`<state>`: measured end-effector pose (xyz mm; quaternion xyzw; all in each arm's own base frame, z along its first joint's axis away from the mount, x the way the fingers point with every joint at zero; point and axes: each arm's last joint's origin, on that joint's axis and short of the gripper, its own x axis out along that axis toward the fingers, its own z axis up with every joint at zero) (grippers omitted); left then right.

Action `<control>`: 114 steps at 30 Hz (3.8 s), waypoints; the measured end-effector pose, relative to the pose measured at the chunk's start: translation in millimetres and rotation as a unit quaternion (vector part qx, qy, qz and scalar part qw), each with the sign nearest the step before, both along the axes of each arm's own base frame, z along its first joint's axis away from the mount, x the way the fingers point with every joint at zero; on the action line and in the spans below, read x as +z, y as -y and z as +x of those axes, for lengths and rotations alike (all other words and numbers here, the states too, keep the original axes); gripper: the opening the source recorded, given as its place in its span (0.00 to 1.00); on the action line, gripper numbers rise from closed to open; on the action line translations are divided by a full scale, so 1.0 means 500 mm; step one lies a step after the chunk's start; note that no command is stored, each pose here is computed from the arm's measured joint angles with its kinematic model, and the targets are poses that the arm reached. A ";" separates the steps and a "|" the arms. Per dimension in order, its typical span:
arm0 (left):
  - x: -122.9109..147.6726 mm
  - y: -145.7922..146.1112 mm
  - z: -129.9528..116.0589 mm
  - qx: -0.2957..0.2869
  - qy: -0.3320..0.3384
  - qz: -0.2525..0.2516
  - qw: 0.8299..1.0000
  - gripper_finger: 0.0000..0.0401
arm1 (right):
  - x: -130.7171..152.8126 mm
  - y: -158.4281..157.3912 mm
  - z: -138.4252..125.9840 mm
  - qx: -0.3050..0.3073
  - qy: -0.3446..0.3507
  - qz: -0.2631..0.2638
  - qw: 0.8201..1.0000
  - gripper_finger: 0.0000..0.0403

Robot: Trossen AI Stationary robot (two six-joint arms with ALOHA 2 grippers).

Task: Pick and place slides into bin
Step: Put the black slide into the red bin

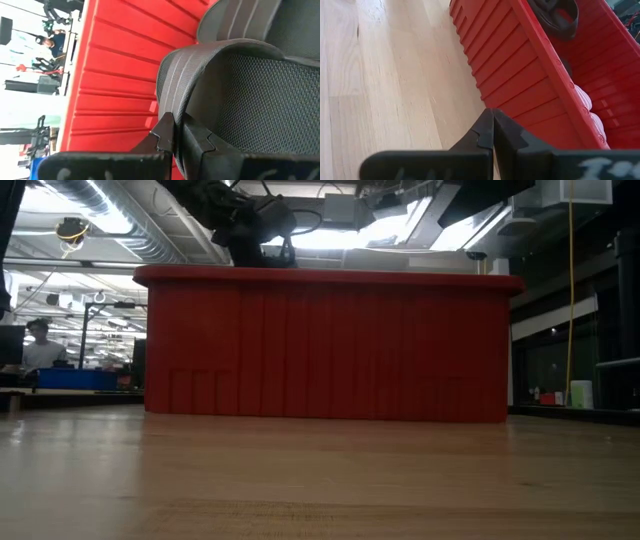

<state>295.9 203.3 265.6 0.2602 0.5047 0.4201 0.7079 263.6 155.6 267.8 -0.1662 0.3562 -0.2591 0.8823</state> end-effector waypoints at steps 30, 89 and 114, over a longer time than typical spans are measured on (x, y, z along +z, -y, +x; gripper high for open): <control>-0.072 -0.034 0.015 -0.001 -0.041 -0.034 0.999 0.02 | 0.000 0.000 0.000 0.000 0.000 0.000 1.000 0.01; -0.125 -0.076 0.005 0.001 -0.032 -0.092 0.995 0.02 | 0.000 0.001 0.000 0.000 -0.002 -0.001 1.000 0.01; -0.141 -0.088 0.006 -0.015 -0.027 -0.108 0.994 0.07 | 0.000 0.001 -0.001 0.000 -0.002 -0.002 1.000 0.01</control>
